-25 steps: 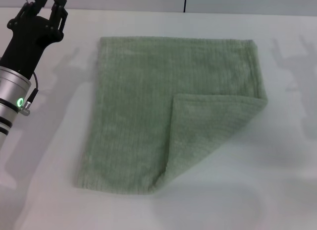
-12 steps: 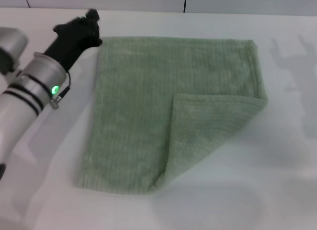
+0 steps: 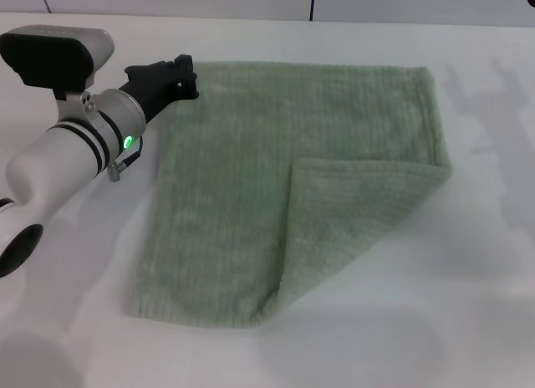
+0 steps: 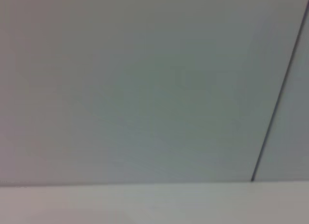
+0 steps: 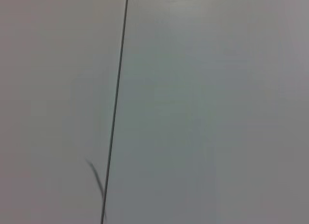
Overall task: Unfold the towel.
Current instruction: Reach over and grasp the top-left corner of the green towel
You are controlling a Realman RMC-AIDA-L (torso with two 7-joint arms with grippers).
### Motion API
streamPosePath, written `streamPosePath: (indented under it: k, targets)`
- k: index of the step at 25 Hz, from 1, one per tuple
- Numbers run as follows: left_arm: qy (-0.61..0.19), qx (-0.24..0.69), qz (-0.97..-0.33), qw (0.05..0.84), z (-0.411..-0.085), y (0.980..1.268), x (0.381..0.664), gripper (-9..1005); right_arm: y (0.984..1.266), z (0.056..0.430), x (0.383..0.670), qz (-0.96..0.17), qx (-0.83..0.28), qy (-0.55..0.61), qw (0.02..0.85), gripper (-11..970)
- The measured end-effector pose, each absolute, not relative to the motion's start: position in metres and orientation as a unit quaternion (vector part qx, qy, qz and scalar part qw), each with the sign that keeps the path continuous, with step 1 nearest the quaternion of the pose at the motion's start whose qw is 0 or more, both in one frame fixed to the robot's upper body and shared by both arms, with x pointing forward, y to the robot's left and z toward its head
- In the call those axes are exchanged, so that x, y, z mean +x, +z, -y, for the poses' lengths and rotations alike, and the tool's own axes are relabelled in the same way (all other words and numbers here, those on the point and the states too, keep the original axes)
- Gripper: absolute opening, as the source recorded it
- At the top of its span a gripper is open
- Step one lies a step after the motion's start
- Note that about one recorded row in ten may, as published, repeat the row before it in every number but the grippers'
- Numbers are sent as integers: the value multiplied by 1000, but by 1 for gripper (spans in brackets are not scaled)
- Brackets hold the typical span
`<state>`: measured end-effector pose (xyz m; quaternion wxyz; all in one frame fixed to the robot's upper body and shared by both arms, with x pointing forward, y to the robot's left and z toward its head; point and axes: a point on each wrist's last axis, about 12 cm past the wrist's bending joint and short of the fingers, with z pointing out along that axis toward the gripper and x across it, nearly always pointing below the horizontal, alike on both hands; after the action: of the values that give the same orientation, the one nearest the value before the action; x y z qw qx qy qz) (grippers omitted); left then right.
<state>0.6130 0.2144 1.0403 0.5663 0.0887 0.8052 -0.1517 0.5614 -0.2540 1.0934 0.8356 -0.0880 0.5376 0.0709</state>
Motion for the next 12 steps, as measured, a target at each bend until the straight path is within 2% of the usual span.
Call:
streamPosePath:
  k: [12]
  targets:
    - [-121, 100, -838, 522, -212, 1031, 614, 17, 1094, 248, 567, -545, -96, 75, 830, 738]
